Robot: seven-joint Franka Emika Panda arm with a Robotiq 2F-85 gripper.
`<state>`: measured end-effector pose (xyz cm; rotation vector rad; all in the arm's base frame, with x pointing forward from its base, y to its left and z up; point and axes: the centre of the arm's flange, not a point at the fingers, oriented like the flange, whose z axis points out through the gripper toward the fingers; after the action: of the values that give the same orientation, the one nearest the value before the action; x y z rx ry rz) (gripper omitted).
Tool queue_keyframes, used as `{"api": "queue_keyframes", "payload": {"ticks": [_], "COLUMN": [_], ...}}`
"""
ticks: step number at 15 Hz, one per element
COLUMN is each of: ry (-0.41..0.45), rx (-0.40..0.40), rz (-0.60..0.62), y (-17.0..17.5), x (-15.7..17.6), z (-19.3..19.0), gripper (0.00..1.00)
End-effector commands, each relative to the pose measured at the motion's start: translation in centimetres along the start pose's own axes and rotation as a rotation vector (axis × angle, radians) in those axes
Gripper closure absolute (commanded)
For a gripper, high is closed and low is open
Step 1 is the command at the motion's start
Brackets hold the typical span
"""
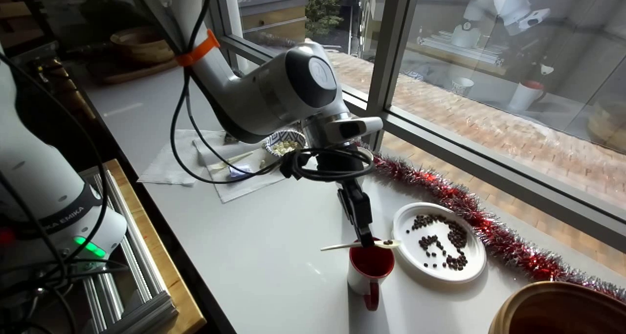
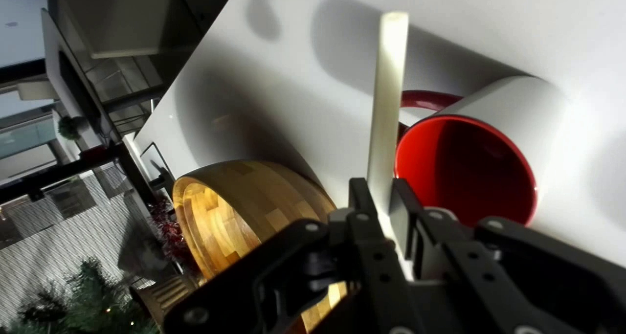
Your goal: Use the spoon to scoop some the contents of the white plate and put them in the white mug
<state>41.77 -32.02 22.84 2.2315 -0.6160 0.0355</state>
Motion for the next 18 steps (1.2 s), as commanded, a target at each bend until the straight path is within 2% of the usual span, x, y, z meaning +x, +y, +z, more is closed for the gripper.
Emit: {"api": "queue_keyframes", "payload": {"ticks": [1,8,18], "ry": [0.031,0.059,0.155], "rx": [-0.062,-0.174,-0.269], "rz": [-0.062,-0.180,-0.271], "y": [-0.2,-1.8,-3.0], "x": [-1.5,-2.9,-3.9], "z": [-0.8,-0.7,-0.5], "gripper": [0.96,0.96,0.96]}}
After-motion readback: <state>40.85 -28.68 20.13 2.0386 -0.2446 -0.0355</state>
